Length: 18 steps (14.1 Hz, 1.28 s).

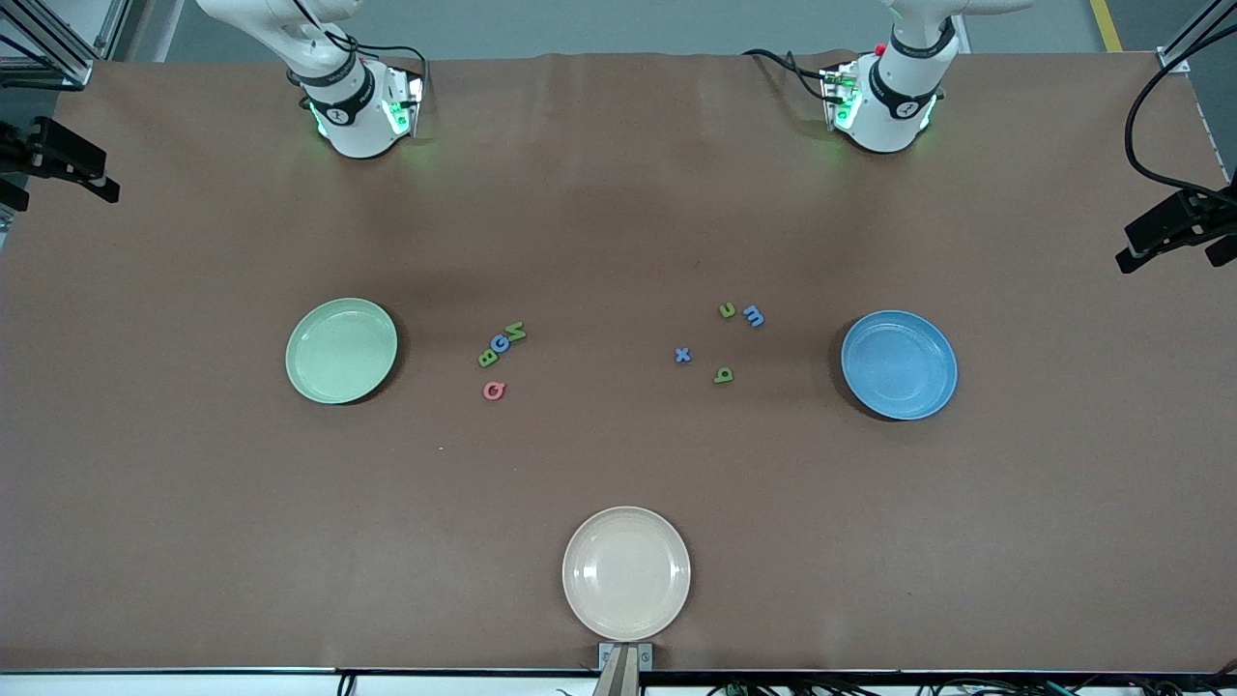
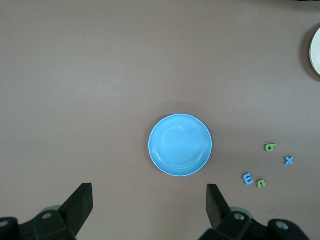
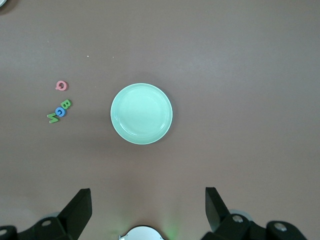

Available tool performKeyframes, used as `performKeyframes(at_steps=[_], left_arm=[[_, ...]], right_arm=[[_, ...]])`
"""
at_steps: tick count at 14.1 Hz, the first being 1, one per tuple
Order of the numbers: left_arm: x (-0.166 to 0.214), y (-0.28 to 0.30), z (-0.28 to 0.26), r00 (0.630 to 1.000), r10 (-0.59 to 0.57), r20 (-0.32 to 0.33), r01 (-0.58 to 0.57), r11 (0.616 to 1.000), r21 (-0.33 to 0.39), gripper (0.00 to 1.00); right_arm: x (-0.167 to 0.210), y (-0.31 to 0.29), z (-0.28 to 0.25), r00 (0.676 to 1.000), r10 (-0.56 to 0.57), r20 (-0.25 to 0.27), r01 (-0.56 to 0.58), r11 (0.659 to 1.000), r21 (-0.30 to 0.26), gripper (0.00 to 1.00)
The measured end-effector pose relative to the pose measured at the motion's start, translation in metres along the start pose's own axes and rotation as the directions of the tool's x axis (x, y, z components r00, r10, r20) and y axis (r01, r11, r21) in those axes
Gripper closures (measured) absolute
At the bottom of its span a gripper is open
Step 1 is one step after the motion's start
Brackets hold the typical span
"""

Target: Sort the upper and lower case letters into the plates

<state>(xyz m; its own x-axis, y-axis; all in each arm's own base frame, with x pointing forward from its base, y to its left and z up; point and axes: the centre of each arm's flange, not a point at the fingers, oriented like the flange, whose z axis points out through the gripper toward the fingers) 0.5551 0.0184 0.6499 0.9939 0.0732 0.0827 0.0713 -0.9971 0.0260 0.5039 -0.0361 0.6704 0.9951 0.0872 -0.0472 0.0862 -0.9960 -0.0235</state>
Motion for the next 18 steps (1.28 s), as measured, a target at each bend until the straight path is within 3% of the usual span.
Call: performKeyframes(at_steps=[6,9,15,18], left_arm=[[0.0,0.001,0.0,1.0,0.001,0.0,-0.001,1.0,0.0,0.0],[0.0,0.009,0.004,1.0,0.016,0.014,-0.016,1.0,-0.001,0.0],[0.012,0.107,0.094,0.979,0.054,0.196,-0.057,0.998,0.009,0.0],[0.021,0.16,0.152,0.973,-0.01,0.231,0.005,1.0,0.026,0.0]], right_arm=[[-0.001,0.0,0.001,1.0,-0.001,0.01,0.001,1.0,0.003,0.0],[-0.002,-0.003,0.002,1.0,-0.005,0.021,0.004,0.999,0.033,0.0],[-0.003,-0.004,0.003,1.0,-0.005,0.022,0.004,0.999,0.044,0.0],[-0.002,-0.003,0.002,1.0,-0.006,0.02,0.005,0.999,0.042,0.0]])
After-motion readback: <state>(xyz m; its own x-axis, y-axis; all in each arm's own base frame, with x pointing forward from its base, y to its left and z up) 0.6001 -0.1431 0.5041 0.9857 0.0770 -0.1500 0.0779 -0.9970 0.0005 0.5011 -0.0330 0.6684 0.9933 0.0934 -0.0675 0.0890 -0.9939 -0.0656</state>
